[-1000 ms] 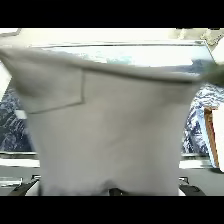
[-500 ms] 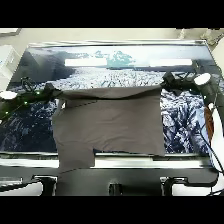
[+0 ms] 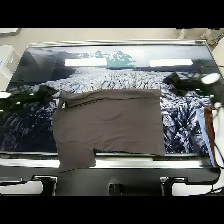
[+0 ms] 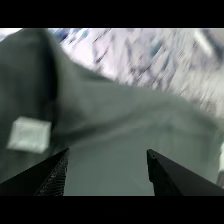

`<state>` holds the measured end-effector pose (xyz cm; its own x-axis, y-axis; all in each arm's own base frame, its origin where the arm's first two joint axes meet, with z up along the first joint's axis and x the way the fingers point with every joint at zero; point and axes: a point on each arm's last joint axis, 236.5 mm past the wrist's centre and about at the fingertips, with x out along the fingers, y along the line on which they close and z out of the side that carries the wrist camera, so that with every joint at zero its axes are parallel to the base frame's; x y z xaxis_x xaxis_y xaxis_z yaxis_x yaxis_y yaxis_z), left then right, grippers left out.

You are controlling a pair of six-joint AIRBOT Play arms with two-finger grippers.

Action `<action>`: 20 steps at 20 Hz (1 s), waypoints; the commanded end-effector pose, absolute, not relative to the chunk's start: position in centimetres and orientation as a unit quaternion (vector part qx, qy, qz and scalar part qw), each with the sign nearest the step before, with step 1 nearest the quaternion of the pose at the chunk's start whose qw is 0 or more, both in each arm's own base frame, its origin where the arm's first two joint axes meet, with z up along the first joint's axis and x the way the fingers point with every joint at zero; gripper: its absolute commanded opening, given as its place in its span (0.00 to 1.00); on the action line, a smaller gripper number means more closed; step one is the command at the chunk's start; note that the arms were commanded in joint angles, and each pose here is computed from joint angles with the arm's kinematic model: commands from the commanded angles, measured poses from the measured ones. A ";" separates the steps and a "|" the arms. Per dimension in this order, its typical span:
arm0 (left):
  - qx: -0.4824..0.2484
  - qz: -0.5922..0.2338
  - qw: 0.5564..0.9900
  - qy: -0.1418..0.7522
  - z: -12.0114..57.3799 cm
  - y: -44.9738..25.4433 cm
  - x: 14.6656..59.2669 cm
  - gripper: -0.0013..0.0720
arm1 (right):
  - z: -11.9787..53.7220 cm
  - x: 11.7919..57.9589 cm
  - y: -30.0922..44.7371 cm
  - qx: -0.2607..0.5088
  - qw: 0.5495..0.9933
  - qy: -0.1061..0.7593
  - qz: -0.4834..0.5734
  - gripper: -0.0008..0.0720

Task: Fold the clothes and pants, and hang the long-sleeved shirts on hangers.

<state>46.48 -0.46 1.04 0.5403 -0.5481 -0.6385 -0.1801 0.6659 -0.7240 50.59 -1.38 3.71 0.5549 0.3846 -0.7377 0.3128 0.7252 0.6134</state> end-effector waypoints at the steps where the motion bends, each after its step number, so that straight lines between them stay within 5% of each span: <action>1: -0.328 -0.048 0.672 0.662 -2.3 6.9 33.6 0.75 | 2.4 39.1 -7.1 0.318 0.713 0.625 -0.018 0.79; 3: -0.330 -0.020 0.635 0.698 -4.1 8.5 28.5 0.61 | 0.1 32.5 -8.7 0.284 0.659 0.693 -0.071 0.77; 9: -0.389 -0.117 0.617 0.675 -9.0 0.6 24.6 0.60 | -4.9 23.9 -5.4 0.277 0.617 0.732 -0.079 0.78; 18: -0.337 -0.148 0.617 0.695 -10.2 -3.7 25.1 0.60 | -4.7 23.5 -5.0 0.278 0.616 0.733 -0.071 0.77; 20: -0.335 -0.151 0.604 0.707 -10.5 -4.6 24.7 0.51 | -4.7 23.5 -5.0 0.278 0.616 0.733 -0.071 0.77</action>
